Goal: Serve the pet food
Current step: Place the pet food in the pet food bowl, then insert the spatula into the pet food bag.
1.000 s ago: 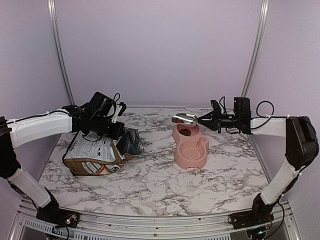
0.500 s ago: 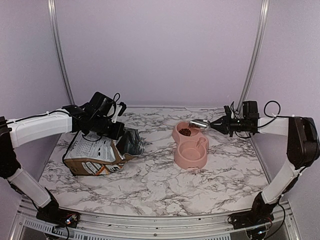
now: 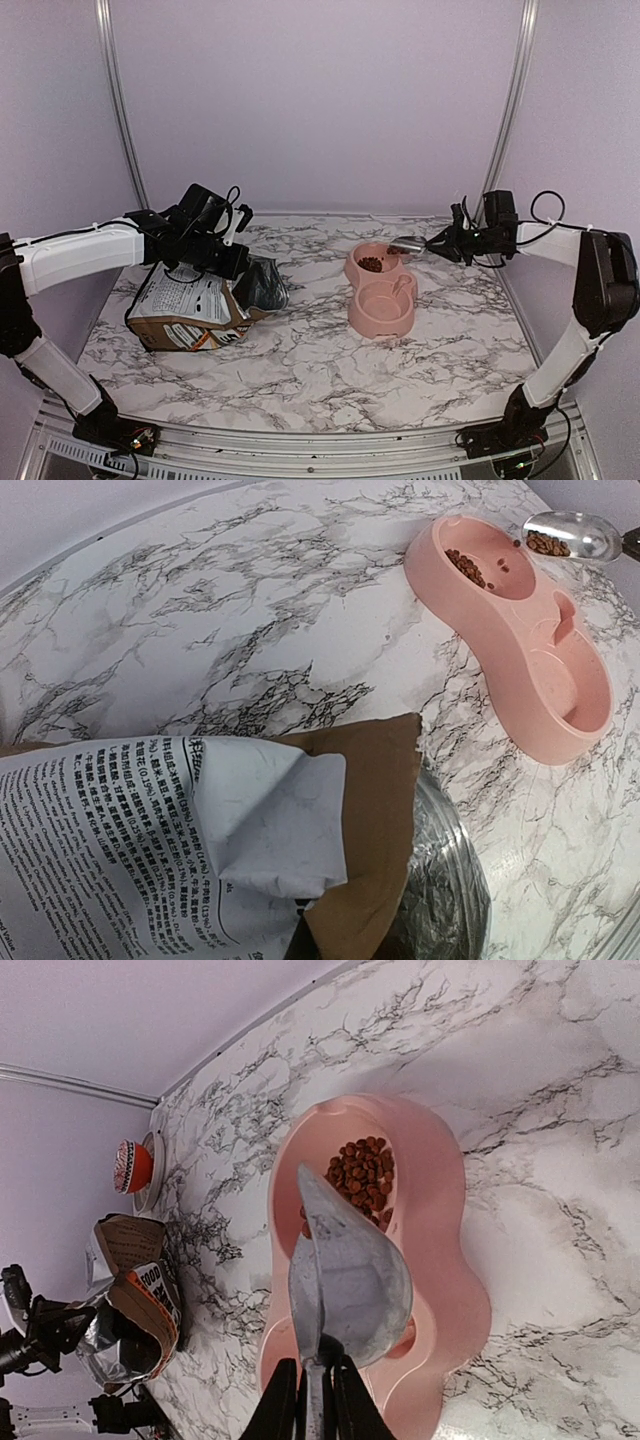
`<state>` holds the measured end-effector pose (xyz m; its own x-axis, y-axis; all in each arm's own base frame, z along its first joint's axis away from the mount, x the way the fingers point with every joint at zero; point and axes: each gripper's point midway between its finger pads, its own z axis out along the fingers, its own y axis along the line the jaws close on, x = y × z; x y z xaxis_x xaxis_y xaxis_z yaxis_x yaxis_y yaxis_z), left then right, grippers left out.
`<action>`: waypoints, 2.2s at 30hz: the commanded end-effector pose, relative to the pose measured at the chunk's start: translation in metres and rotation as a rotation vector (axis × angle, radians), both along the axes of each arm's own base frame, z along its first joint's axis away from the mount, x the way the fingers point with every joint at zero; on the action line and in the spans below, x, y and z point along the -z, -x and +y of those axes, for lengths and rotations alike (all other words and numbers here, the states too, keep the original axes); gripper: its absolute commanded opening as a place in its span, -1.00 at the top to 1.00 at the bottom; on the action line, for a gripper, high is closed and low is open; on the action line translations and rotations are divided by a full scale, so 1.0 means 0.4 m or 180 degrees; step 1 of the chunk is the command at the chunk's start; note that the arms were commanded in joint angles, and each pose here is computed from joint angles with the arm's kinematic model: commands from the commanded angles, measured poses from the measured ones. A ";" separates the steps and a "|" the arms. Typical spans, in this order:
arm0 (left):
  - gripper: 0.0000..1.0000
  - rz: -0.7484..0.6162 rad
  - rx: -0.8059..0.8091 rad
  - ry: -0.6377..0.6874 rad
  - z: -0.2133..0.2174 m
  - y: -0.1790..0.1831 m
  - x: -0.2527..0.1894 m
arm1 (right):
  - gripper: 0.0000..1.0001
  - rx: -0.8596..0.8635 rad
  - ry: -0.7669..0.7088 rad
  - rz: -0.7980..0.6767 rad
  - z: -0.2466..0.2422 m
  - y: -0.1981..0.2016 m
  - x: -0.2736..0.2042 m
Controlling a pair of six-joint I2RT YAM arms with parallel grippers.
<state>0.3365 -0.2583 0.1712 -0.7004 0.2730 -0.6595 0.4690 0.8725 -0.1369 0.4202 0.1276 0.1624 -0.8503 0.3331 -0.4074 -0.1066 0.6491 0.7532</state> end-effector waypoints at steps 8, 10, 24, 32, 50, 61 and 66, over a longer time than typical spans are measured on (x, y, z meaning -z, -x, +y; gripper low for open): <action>1.00 -0.0145 -0.0060 0.0055 0.023 -0.003 -0.042 | 1.00 -0.0126 0.0497 -0.0195 0.049 -0.034 -0.038; 1.00 -0.0148 -0.0063 0.0055 0.024 -0.002 -0.042 | 1.00 -0.0162 0.0558 -0.0203 0.062 -0.034 -0.039; 1.00 -0.0133 -0.0059 0.0109 0.024 0.005 -0.048 | 1.00 -0.0210 0.1018 -0.0262 0.085 -0.042 -0.037; 1.00 -0.0122 -0.0052 0.0128 0.021 0.007 -0.049 | 1.00 -0.0149 0.1275 -0.0275 0.076 -0.043 -0.024; 1.00 -0.0123 -0.0059 0.0121 0.023 0.006 -0.048 | 1.00 -0.0306 0.1094 -0.0427 0.122 -0.031 -0.058; 1.00 -0.0140 -0.0064 0.0116 0.024 0.006 -0.051 | 1.00 -0.0762 0.0535 -0.0856 0.233 0.039 -0.166; 1.00 -0.0149 -0.0066 0.0120 0.024 0.005 -0.054 | 1.00 -0.1109 0.0306 -0.1132 0.313 0.099 -0.213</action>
<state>0.3347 -0.2547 0.1756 -0.6986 0.2576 -0.6675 0.4612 0.8754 -0.1449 0.3990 0.2206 0.2078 -0.7849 0.0285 -0.6189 -0.4171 0.7144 0.5618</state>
